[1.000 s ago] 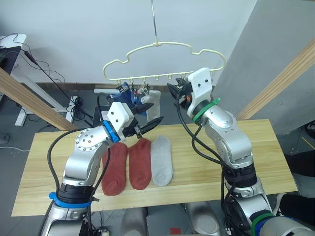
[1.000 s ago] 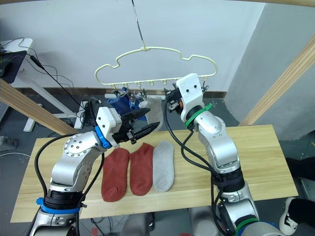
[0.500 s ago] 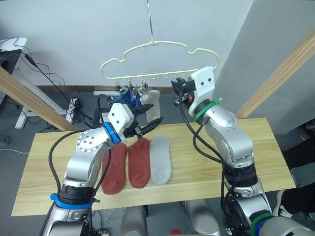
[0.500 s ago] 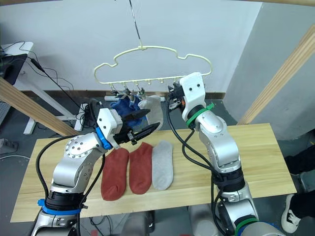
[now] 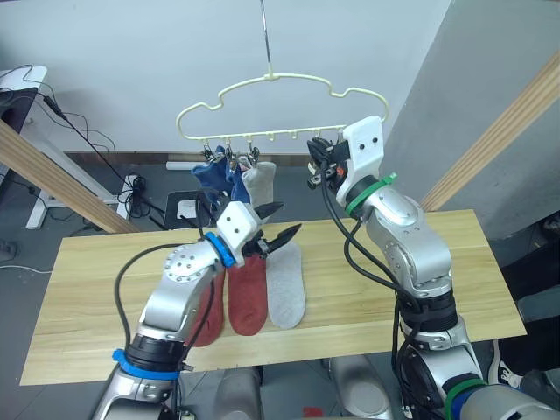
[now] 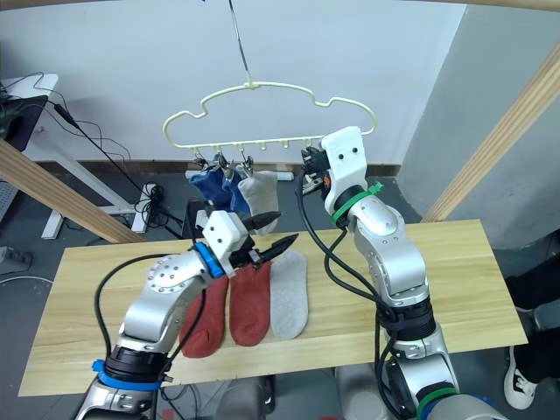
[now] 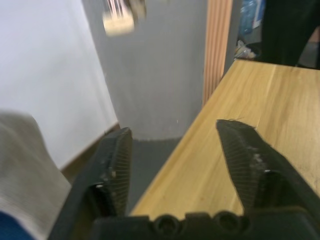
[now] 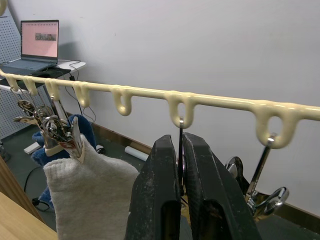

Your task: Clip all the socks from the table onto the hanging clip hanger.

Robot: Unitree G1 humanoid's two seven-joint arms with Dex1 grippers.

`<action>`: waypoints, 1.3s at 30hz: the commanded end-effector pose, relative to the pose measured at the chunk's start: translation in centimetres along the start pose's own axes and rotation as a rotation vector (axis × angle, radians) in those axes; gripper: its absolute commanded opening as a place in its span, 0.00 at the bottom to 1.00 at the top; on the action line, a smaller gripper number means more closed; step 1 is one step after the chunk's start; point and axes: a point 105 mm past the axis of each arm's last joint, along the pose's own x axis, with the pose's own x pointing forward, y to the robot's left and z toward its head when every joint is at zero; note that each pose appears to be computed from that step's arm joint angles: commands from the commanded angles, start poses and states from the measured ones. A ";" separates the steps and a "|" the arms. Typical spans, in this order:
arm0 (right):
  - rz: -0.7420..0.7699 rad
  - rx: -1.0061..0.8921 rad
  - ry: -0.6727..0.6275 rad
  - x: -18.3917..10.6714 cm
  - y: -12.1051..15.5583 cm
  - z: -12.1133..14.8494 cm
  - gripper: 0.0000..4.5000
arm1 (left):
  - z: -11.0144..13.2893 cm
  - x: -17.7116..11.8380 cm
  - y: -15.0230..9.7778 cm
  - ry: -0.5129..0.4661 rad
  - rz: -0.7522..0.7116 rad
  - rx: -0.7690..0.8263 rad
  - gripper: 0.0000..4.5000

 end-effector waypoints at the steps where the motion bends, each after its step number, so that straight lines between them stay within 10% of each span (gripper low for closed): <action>1: 0.028 -0.007 -0.048 0.2 0.5 1.4 0.00 | -3.0 0.7 -0.2 0.118 0.088 -0.032 0.96; 17: 0.049 -0.006 -0.044 0.3 0.9 1.3 0.00 | -10.3 0.1 -2.0 0.451 0.210 -0.173 0.99; 33: 0.055 -0.015 -0.050 0.3 1.1 1.5 0.00 | -10.3 -0.3 -1.9 0.413 0.194 -0.095 0.04; 39: 0.052 -0.020 -0.051 0.3 1.1 1.5 0.00 | -7.3 -0.6 -0.8 0.292 0.181 0.081 0.00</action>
